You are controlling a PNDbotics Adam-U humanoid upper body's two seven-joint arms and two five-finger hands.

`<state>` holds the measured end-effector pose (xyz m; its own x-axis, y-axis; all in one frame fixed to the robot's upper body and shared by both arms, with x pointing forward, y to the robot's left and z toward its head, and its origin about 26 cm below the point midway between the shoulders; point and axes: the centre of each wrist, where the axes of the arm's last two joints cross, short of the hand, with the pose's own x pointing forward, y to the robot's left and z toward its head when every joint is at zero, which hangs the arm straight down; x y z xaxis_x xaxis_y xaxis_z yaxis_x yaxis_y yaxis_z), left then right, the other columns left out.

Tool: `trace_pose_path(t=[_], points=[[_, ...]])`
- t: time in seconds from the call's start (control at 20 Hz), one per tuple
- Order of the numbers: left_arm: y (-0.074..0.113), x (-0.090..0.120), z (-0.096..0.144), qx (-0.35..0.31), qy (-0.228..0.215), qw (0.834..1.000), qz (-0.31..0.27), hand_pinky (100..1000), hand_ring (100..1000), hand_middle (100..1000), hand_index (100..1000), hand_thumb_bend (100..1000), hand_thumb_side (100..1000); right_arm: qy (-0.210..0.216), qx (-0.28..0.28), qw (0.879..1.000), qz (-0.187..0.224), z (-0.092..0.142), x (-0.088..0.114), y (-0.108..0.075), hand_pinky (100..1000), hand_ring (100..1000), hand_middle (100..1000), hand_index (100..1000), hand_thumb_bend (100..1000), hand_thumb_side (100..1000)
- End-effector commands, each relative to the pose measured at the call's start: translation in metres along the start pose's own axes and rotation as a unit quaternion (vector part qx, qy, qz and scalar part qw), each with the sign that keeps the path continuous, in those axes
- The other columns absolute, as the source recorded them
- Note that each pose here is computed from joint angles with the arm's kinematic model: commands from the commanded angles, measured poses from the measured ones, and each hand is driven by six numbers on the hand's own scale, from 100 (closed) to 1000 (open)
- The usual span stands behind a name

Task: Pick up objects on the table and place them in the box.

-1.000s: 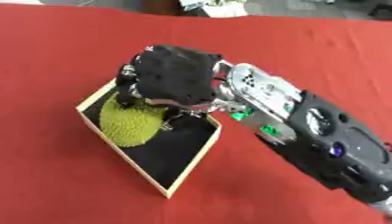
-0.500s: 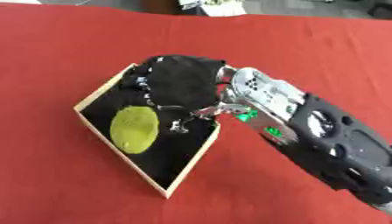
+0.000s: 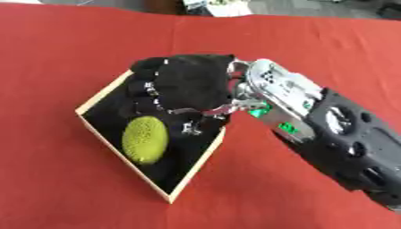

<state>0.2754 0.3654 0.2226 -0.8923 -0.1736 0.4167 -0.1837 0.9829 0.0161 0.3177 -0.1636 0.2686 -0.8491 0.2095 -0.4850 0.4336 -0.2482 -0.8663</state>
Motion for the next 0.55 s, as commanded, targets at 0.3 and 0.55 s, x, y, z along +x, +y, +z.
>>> trace_pose_path(t=[0.3, 0.55], points=[[0.004, 0.007, -0.009, -0.004, -0.022, 1.000, -0.010, 584, 616, 647, 701, 144, 687, 0.072, -0.166, 0.981, -0.064, 0.035, -0.011, -0.036, 818, 855, 831, 886, 100, 190], [0.005, 0.007, -0.009, -0.001, -0.027, 1.000, -0.012, 584, 616, 647, 701, 143, 687, 0.159, -0.322, 0.926, -0.119, 0.064, -0.028, -0.053, 783, 864, 836, 895, 100, 438]])
